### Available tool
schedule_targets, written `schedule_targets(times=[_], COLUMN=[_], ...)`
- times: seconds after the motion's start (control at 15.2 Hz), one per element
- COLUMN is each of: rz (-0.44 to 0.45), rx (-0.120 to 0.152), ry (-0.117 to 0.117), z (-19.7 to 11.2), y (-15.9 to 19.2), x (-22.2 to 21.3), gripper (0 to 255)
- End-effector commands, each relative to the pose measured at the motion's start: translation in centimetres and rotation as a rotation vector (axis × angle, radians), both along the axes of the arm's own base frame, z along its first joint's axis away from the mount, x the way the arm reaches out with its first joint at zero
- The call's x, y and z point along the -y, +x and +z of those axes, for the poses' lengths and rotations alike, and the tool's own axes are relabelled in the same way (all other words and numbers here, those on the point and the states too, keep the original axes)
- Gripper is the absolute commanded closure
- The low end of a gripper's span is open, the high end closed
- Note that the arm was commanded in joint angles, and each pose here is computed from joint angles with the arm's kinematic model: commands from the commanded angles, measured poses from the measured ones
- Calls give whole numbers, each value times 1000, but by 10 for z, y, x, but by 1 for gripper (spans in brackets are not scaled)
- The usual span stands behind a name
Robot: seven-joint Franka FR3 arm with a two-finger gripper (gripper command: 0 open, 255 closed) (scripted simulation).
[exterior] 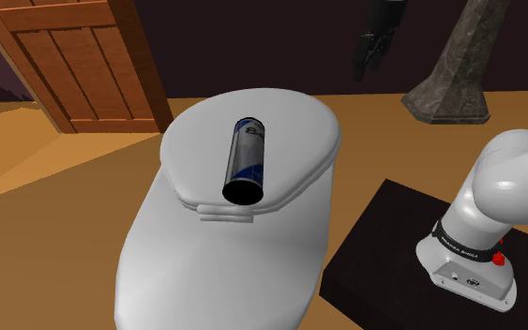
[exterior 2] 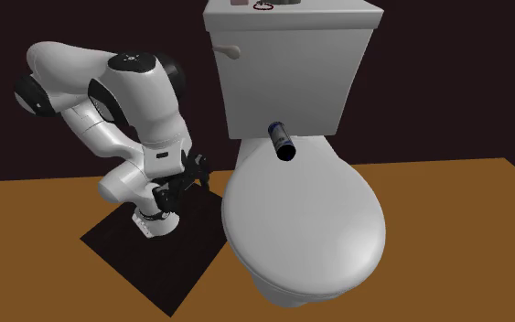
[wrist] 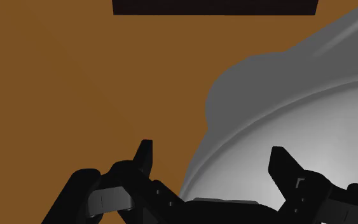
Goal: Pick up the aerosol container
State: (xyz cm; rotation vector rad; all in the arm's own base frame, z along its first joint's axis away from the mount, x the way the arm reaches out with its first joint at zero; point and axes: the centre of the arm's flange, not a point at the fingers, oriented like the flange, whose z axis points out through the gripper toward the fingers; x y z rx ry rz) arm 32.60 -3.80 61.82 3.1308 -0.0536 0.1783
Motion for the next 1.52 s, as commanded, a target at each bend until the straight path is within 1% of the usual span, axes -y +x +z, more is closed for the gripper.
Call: schedule_targets(times=[0.0, 0.4, 0.73, 1.06, 1.45], rz=[0, -130, -238, -346, -476], rx=[0, 10, 19, 27, 37], ry=[0, 6, 11, 16, 22], z=[0, -3, -5, -7, -8], y=[0, -8, -6, 3, 23], x=[0, -80, -148, -214, -292], gripper=[0, 0, 0, 0, 0])
